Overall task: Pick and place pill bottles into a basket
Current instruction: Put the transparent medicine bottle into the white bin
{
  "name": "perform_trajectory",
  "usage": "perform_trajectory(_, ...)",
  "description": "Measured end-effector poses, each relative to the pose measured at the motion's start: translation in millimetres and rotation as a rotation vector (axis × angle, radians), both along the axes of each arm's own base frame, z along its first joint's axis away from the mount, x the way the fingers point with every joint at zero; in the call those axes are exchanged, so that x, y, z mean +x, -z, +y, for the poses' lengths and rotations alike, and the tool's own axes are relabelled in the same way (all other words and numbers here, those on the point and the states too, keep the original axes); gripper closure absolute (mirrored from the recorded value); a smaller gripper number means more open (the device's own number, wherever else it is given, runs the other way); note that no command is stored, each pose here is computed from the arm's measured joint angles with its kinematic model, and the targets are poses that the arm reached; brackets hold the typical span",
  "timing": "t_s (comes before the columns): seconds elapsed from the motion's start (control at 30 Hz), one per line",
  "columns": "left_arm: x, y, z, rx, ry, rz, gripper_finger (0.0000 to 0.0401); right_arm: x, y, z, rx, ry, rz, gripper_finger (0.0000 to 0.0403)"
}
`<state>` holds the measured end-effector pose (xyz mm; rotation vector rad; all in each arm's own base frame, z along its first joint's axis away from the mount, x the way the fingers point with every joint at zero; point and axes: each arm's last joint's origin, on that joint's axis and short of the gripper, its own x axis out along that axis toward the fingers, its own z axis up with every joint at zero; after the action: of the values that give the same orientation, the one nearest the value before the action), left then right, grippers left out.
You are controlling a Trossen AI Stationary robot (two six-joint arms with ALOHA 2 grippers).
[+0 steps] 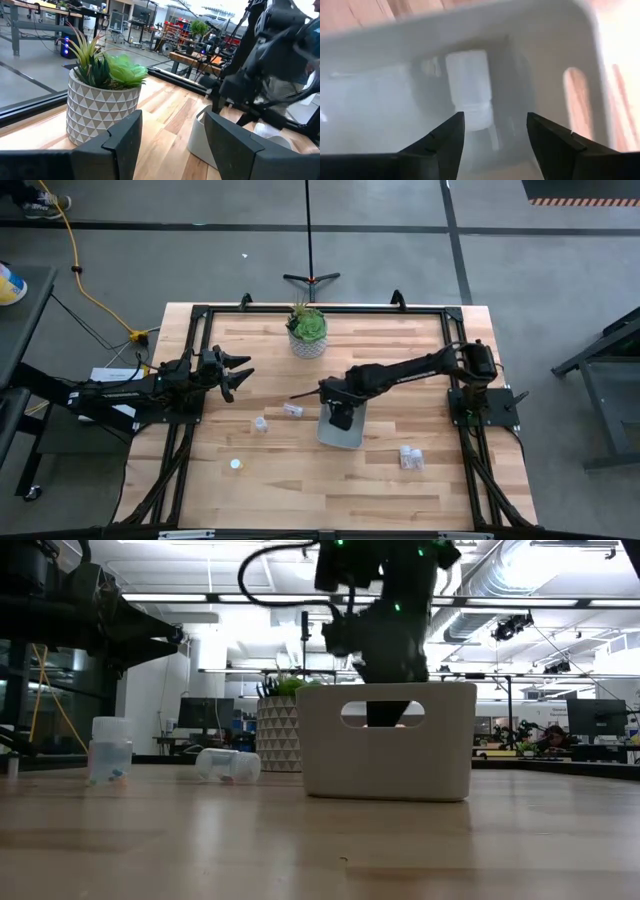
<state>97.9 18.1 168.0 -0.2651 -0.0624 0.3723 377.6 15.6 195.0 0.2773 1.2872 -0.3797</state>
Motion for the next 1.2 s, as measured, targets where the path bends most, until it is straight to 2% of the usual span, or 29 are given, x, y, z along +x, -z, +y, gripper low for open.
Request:
perform_trajectory(0.1, 0.0, -0.1, 0.0, 0.0, 0.0, 0.0, 0.0151, 0.1, -23.0, -0.4, -0.03, 0.052, 0.016, 0.0202)
perform_trajectory(0.2, 0.0, 0.0, 0.0, 0.0, 0.0, 0.0, 0.0151, -7.1, -53.4, 1.3, -0.045, 0.168, -0.022, 0.0207)
perform_trajectory(0.37, 0.0, -0.1, 0.0, 0.0, 0.0, 0.0, 0.0151, -45.9, -102.3, 12.7, -0.047, 0.38, -0.113, 0.0207)
perform_trajectory(0.47, 0.0, -0.1, 0.0, 0.0, 0.0, 0.0, 0.0151, -75.8, -117.3, 25.9, -0.036, 0.513, -0.204, 0.0206)
perform_trajectory(0.53, 0.0, -0.1, 0.0, 0.0, 0.0, 0.0, 0.0151, -93.6, -116.0, 35.2, 0.021, 0.623, -0.227, 0.0207)
perform_trajectory(0.6, 0.0, -0.1, 0.0, 0.0, 0.0, -0.001, 0.0151, -108.6, -108.6, 44.4, 0.122, 0.734, -0.196, 0.0209)
perform_trajectory(0.7, 0.0, -0.1, 0.0, 0.0, 0.0, 0.0, 0.0151, -123.5, -94.7, 59.1, 0.282, 0.852, -0.068, 0.0214)
perform_trajectory(0.77, 0.0, -0.1, 0.0, 0.0, 0.0, 0.0, 0.0151, -128.9, -84.5, 69.7, 0.332, 0.886, 0.017, 0.0218)
perform_trajectory(1.03, 0.0, 0.0, 0.0, 0.0, 0.0, 0.0, 0.0151, -133.4, -56.4, 109.2, 0.37, 0.849, 0.183, 0.0229)
perform_trajectory(1.2, 0.0, -0.1, 0.0, 0.0, 0.0, -0.001, 0.0151, -129.0, -39.5, 120.5, 0.347, 0.859, 0.258, 0.0212)
